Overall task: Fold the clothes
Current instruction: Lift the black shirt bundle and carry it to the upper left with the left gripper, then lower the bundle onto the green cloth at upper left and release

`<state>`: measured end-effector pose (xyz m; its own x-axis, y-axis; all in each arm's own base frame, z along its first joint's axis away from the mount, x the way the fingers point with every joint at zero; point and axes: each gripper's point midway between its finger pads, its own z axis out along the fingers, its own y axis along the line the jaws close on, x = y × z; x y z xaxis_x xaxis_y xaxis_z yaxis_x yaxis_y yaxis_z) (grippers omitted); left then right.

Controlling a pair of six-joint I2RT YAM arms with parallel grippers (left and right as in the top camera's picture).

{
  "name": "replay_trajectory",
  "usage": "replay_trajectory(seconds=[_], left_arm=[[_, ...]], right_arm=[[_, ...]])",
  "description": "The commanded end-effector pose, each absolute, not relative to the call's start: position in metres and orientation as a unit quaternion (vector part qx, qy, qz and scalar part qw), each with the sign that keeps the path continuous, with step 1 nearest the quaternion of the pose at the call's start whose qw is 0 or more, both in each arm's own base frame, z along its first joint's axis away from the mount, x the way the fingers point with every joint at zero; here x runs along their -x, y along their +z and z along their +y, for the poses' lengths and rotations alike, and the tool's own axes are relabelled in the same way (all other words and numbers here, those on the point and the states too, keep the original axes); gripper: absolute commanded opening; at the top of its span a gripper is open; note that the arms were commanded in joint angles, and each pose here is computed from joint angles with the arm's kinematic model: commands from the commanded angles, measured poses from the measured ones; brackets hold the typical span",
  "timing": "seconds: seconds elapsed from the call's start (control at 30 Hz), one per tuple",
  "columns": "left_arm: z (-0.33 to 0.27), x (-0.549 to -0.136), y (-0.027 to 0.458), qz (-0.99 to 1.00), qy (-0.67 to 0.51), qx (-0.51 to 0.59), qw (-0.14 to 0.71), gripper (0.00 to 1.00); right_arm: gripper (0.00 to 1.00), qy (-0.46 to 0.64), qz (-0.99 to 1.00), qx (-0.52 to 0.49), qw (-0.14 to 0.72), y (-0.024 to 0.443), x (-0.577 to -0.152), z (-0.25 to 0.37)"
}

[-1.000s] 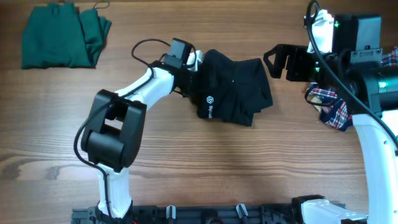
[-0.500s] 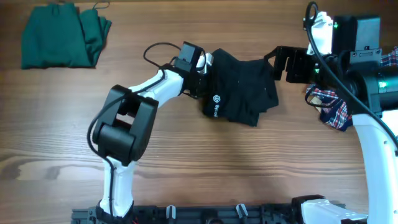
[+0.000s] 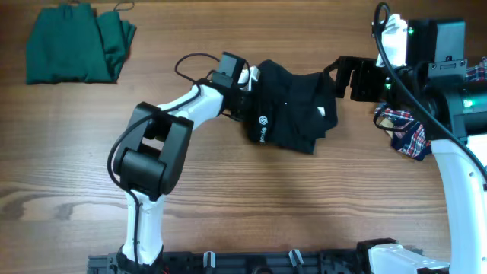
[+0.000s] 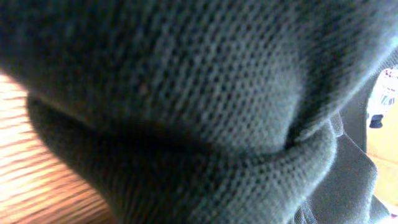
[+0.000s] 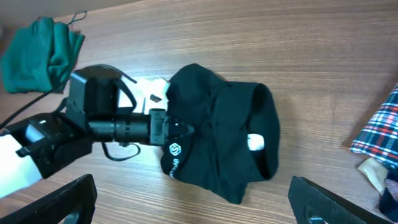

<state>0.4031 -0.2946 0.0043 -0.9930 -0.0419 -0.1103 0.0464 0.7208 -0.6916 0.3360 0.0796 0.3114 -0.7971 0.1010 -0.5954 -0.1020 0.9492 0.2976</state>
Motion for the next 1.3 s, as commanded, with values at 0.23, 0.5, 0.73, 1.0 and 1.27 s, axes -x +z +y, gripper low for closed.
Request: replay_trajectory(seconds=[0.23,0.5,0.73,1.0,1.27], left_arm=[[-0.199,-0.478,0.022,0.955,-0.241,-0.007,0.171,0.04],[-0.111,-0.518,0.025,0.963,-0.12,-0.018,0.241,0.04],[-0.032,-0.543,0.033,0.955,-0.08,0.019,0.286,0.04],[0.039,-0.569,0.054,0.933,-0.043,0.036,0.356,0.04],[0.07,-0.596,0.088,0.904,0.036,0.04,0.424,0.04]], right_arm=[[1.0,0.146,0.932,0.003,0.332,0.319,-0.335,0.074],[1.0,0.13,0.94,-0.004,0.317,0.313,-0.329,0.068],[1.0,0.133,0.94,-0.015,0.313,0.312,-0.328,0.068],[1.0,0.138,0.94,-0.029,0.31,0.312,-0.328,0.068],[1.0,0.139,0.941,-0.033,0.307,0.311,-0.327,0.068]])
